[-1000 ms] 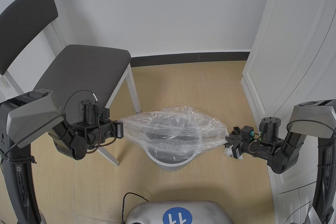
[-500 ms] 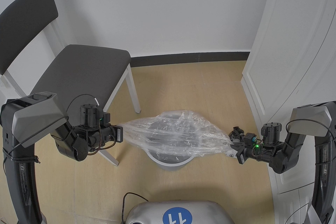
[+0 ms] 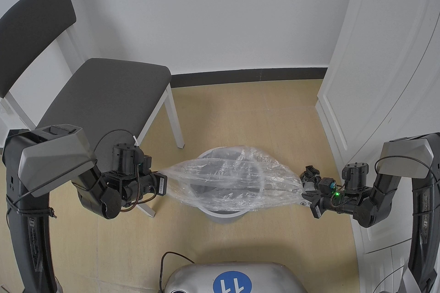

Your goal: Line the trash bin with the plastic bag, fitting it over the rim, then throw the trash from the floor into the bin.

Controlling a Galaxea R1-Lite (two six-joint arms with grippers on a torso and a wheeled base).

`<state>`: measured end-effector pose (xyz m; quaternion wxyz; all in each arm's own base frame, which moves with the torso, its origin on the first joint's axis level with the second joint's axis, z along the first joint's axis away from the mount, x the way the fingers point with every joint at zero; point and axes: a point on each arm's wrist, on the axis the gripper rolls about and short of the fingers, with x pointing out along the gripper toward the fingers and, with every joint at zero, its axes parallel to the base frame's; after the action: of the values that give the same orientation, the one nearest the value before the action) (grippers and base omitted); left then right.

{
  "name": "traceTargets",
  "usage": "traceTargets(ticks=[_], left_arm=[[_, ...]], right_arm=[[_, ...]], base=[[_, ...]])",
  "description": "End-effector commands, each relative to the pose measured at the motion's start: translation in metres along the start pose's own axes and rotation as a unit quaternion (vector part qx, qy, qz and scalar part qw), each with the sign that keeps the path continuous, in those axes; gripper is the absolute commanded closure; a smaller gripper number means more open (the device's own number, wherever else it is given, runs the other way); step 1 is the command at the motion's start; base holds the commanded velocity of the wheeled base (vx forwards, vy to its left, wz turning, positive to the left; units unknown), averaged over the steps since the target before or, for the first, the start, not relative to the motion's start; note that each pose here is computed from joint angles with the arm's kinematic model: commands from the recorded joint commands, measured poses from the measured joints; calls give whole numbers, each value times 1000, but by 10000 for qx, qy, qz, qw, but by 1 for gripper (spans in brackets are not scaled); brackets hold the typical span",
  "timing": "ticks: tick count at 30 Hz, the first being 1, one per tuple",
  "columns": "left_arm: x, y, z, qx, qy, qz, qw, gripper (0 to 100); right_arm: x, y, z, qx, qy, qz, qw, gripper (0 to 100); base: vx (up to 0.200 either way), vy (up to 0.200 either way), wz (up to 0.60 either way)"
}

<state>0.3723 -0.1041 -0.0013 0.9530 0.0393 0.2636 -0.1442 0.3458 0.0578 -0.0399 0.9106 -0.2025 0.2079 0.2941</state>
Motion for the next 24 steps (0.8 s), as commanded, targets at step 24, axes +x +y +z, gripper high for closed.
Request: traceTargets(ticks=[24], left_arm=[[-12,-7,-23,680,947,126,9931,100]], right_arm=[[-19,1,1,-344,46,66,9994,100]], base=[[0,0,0]])
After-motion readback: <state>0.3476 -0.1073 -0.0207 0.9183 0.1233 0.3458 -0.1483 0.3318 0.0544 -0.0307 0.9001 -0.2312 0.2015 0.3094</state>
